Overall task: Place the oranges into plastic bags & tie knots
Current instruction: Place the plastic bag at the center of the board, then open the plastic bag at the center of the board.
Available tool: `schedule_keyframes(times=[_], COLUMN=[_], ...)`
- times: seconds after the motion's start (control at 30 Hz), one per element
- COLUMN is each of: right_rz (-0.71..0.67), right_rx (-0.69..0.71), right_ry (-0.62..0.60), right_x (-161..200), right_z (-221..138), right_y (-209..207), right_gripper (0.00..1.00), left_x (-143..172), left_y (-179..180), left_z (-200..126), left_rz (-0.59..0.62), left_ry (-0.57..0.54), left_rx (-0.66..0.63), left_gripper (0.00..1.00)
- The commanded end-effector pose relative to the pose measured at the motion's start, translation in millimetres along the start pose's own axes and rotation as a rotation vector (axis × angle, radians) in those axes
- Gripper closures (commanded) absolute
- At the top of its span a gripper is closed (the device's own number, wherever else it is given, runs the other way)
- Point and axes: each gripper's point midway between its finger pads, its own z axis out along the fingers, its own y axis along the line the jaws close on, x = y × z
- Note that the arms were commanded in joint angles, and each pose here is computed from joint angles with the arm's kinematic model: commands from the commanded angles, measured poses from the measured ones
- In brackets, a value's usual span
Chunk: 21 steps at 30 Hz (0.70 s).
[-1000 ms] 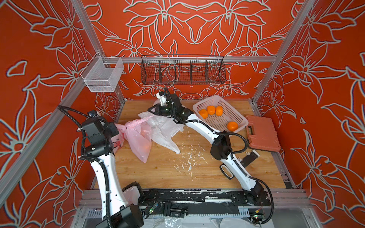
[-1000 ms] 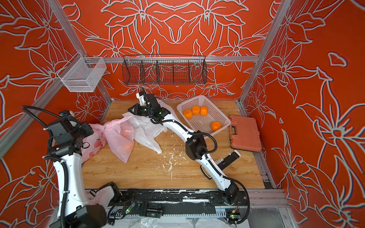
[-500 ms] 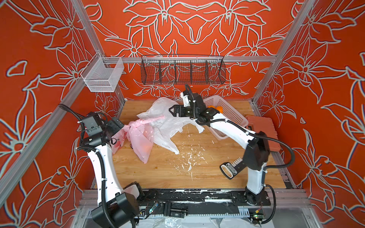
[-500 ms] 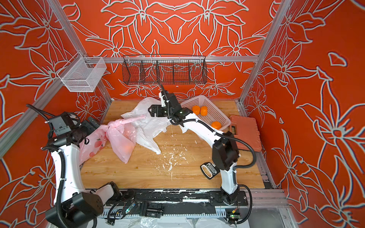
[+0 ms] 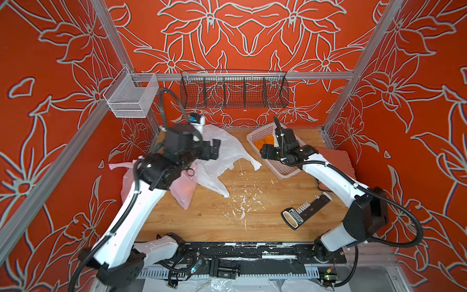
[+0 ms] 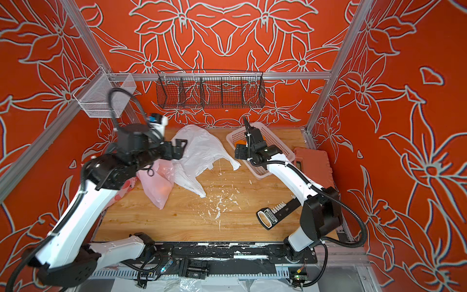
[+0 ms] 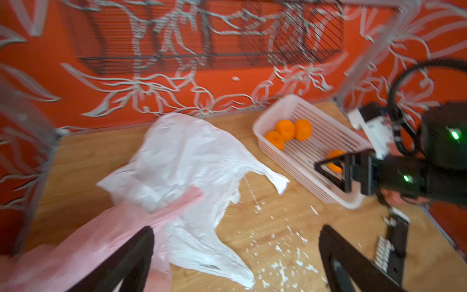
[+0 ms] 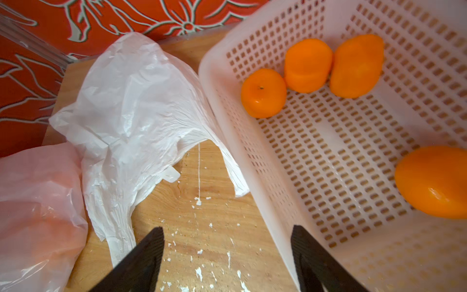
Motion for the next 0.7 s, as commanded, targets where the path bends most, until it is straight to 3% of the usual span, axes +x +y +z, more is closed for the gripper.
schedule_keyframes(times=[0.0, 0.1, 0.23, 0.33, 0.4, 0.57, 0.67], right_rz=[0.031, 0.057, 0.107, 0.117, 0.117, 0.125, 0.125], right_rx=[0.002, -0.001, 0.047, 0.049, 0.046, 0.024, 0.014], right_ry=[0.034, 0.025, 0.050, 0.066, 0.061, 0.081, 0.090], right_x=[13.6, 13.6, 11.4, 12.1, 10.7, 12.3, 13.2], right_z=[-20.0, -33.8, -41.3, -42.6, -44.0, -40.2, -39.1], right_y=[-11.4, -18.9, -43.9, -50.6, -50.4, -47.3, -45.8], right_gripper=[0.28, 0.31, 0.31, 0.31, 0.31, 0.31, 0.31], left_x=[65.5, 116.3, 163.7, 181.5, 186.1, 202.7, 206.6], left_y=[-44.6, -63.7, -27.0, 9.4, 27.9, 47.5, 67.6], left_z=[56.9, 97.7, 141.1, 155.5, 161.3, 183.5, 193.7], left_rz=[0.113, 0.147, 0.211, 0.138, 0.087, 0.142, 0.102], left_ry=[0.246, 0.415, 0.590, 0.723, 0.776, 0.836, 0.854], left_rx=[0.081, 0.106, -0.084, -0.139, -0.135, -0.136, -0.146], left_gripper=[0.15, 0.25, 0.25, 0.26, 0.29, 0.30, 0.32])
